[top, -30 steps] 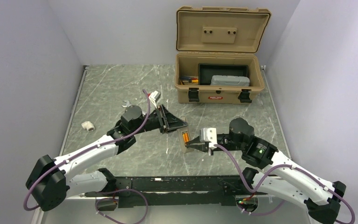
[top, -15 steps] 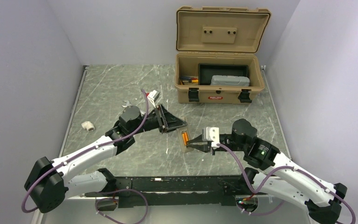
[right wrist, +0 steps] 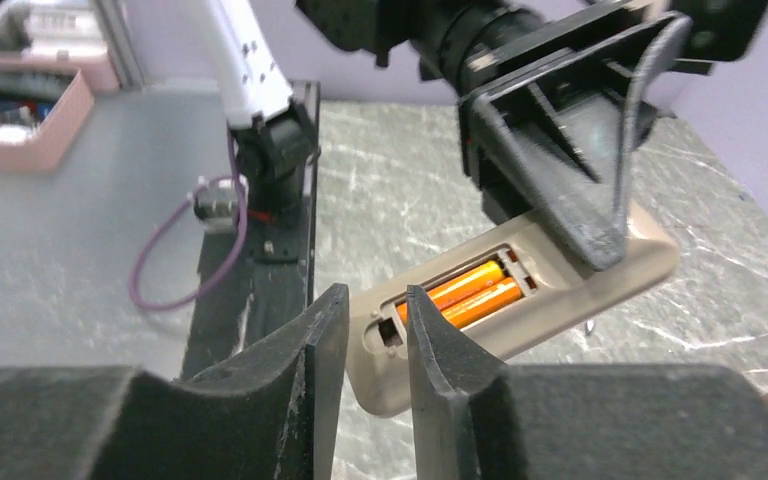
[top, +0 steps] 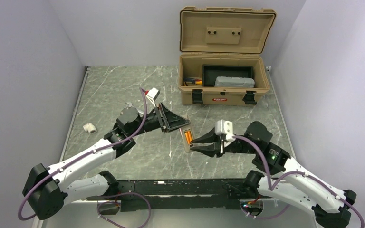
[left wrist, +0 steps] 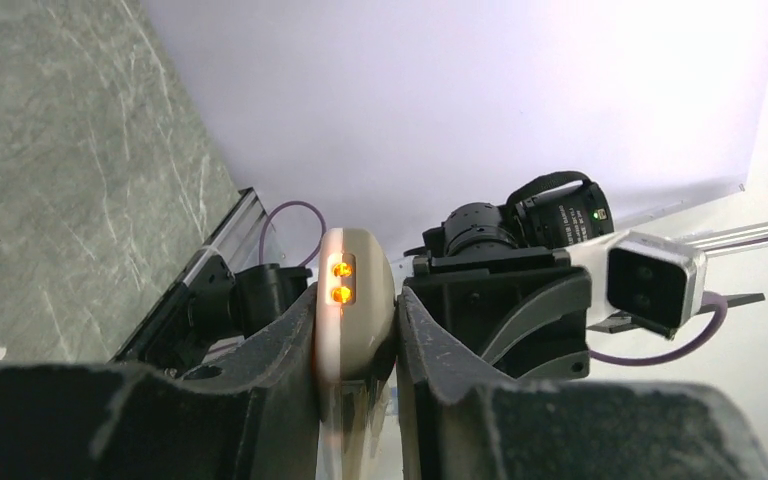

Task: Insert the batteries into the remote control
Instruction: Load the battery into the remote control.

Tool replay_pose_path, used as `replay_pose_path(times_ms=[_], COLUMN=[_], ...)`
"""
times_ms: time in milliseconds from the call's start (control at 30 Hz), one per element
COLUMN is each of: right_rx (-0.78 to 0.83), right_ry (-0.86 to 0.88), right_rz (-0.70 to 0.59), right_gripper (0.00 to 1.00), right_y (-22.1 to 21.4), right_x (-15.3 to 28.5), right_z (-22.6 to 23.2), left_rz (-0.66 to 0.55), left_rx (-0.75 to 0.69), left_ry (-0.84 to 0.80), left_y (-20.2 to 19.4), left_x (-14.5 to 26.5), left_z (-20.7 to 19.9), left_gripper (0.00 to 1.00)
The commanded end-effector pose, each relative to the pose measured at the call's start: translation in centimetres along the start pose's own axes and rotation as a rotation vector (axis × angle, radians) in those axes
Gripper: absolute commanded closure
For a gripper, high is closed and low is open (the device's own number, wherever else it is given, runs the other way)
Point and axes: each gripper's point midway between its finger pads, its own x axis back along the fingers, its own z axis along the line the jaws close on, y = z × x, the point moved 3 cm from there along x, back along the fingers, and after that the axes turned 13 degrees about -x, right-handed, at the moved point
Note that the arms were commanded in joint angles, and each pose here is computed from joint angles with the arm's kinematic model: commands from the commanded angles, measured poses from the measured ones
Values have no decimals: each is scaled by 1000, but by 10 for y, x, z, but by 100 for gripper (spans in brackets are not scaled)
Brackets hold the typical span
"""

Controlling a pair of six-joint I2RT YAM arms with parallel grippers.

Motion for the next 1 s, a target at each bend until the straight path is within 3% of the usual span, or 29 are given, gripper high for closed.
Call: replay_pose_path(times_ms=[0,200,300,467,733,967], right_rx=[-134,-341,-460,-560,-615,-692], right_ry=[-105,-328,-438,-360,-368,-383], right_rz=[-209,-217,-187,-94,-102,-103], right_gripper=[67,61,50,34,30,33], right_y=[44,49,42,35,27,17], right_x=[6,16,16,-2,-6,-11], right_z=[-3,-27,-40,-31,-35,-41], left_rz=[-84,-86,-93,-94,-104,-107], left_rx=[-117,-216,-247,-264,-285,-305], left_ry=[-76,12,15,9,-10,-52], left_y=[21,26,27,27,28,27], left_x=[3,8,10,12,16,18], left_z=[-33,-30,-32,-35,-40,-47], left_gripper=[100,100,100,100,100,100])
